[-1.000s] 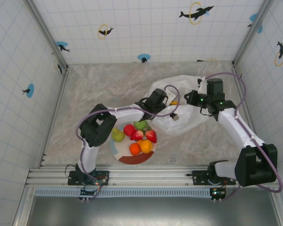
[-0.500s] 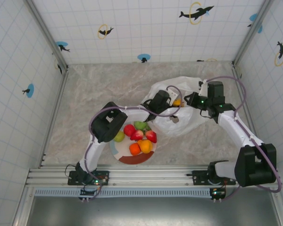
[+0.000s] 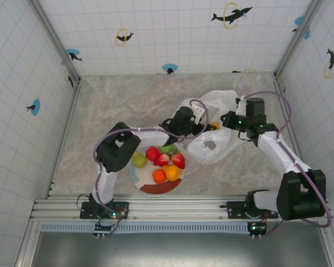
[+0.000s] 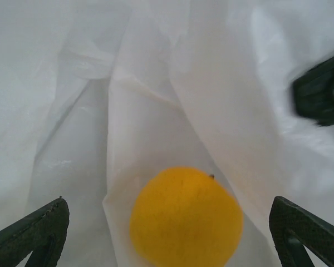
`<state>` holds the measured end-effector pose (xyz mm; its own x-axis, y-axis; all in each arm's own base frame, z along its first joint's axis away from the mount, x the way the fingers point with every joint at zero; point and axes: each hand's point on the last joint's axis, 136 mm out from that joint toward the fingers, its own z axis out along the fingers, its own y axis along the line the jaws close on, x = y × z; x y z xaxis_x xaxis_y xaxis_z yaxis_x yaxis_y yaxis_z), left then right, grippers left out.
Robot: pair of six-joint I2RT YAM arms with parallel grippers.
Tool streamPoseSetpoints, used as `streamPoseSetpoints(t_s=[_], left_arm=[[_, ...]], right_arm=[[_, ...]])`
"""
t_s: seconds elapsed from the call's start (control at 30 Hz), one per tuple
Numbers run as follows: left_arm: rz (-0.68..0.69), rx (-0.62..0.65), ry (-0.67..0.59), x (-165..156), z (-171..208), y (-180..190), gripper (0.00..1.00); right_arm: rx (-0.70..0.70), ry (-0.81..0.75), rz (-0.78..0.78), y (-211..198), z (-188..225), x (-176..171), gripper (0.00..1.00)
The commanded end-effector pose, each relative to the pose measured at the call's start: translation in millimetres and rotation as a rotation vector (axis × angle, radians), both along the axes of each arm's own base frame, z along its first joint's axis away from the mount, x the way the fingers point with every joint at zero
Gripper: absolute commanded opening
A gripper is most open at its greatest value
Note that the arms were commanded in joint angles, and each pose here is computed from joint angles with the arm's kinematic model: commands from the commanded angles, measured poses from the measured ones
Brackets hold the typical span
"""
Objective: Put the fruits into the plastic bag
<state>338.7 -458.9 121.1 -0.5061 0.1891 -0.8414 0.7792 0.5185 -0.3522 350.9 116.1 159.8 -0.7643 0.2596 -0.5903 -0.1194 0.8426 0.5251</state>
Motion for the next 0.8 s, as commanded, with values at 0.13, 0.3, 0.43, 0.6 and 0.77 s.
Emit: streamPoseSetpoints(t_s=[0.13,0.3,0.43,0.6,0.77], left_arm=[[0.033,-0.026,0.01,-16,41,31,0.91],[-0.015,-0.058,0.042,-34,58,42,0.88],[-0.088,-0.103,0.064,-55,79,46,0.88],[-0.112,-0.109,0.108,-76,93,65,0.88],[-0.035,-0.097,0.215,-91,77,109,0.89]], right_arm=[[-0.073,0.007,-0.025,-12,-9,-1,0.0],[-0.083,0.012,-0.034,-14,-11,1,0.0],[-0.085,0.021,-0.034,-14,-16,1,0.0],[-0.091,0.024,-0.04,-15,-18,2,0.01],[-0.101,0.022,-0.043,-16,-19,3,0.01]])
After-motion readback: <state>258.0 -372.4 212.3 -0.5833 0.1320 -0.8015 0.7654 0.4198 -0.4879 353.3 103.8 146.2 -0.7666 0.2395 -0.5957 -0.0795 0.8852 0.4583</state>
